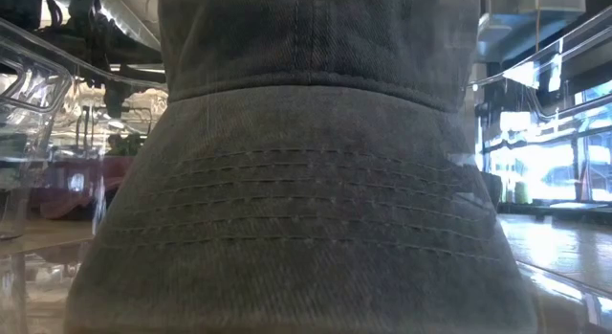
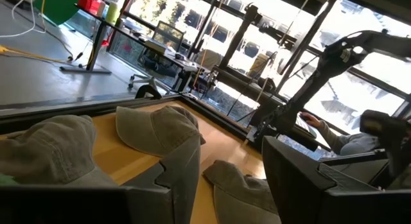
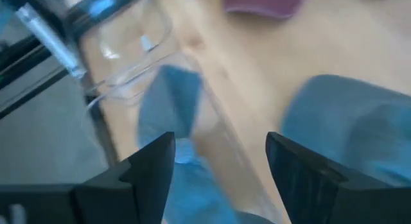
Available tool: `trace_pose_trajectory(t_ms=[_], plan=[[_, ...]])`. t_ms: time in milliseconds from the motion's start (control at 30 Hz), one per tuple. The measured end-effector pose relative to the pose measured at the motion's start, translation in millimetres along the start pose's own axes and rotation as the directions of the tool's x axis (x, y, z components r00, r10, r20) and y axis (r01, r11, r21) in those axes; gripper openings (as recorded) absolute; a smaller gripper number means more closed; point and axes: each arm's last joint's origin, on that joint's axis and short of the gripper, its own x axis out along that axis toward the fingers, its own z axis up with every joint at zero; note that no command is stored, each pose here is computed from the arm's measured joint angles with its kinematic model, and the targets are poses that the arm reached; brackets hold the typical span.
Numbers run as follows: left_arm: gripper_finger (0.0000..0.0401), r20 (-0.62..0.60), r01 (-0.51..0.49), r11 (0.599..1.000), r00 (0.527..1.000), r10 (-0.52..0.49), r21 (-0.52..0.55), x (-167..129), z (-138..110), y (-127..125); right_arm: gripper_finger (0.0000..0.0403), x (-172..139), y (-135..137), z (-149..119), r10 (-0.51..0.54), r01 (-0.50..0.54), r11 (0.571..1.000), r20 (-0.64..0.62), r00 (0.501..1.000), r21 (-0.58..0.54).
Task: Pick & Place hat
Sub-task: Put the grey cap into the right transparent bin
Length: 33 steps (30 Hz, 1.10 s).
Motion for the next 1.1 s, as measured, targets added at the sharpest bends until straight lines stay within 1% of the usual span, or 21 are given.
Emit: trace_pose_trajectory(t_ms=[100, 233, 333, 433, 533, 600, 767, 867, 933, 1067, 1100], plan=[[0.0162, 0.000, 0.000, 1.000, 1.000, 0.000, 0.000, 0, 0, 0, 0.0245, -19, -17, 3, -0.076, 0.079, 0.995, -0.052, 0.996, 0.057], [0.0164, -0.013, 0.024, 0.999, 1.000, -0.025, -0.035, 0, 0, -1, 0.0245, -36, -37, -2, -0.174, 0.185, 0.979, -0.123, 0.977, 0.083], [0.0163, -0.016, 0.030, 0.998, 0.999, -0.031, -0.053, 0, 0, -1, 0.0245, -37, -53, -11, -0.213, 0.228, 0.969, -0.144, 0.966, 0.098], [0.0162, -0.017, 0.031, 0.998, 0.999, -0.033, -0.062, 0, 0, -1, 0.0245, -32, -72, -25, -0.223, 0.243, 0.964, -0.165, 0.961, 0.111], [0.0162, -0.017, 0.031, 0.995, 0.999, -0.033, -0.094, 0, 0, -1, 0.0245, -21, -94, -40, -0.179, 0.210, 0.964, -0.186, 0.966, 0.163], [0.0163, -0.017, 0.030, 0.994, 0.999, -0.032, -0.106, 0, -1, -1, 0.0245, -13, -109, -51, -0.131, 0.169, 0.964, -0.186, 0.974, 0.207], [0.0163, -0.017, 0.030, 0.994, 0.999, -0.032, -0.105, 0, 0, -1, 0.0245, 3, -150, -78, -0.022, 0.071, 0.938, -0.147, 0.989, 0.339], [0.0161, -0.012, 0.022, 0.994, 1.000, -0.023, -0.105, 0, 0, -1, 0.0245, 9, -172, -90, 0.015, 0.031, 0.905, -0.106, 0.994, 0.424], [0.0161, -0.011, 0.021, 0.994, 1.000, -0.022, -0.105, 0, 0, -1, 0.0246, 14, -186, -97, 0.019, 0.026, 0.872, -0.088, 0.996, 0.488], [0.0161, -0.010, 0.019, 0.992, 1.000, -0.020, -0.126, 0, 0, -1, 0.0246, 25, -206, -107, 0.038, -0.005, 0.807, -0.043, 0.998, 0.591], [0.0161, -0.009, 0.016, 0.991, 1.000, -0.017, -0.131, 0, 0, -1, 0.0246, 28, -210, -110, 0.042, -0.014, 0.800, -0.033, 0.999, 0.600]])
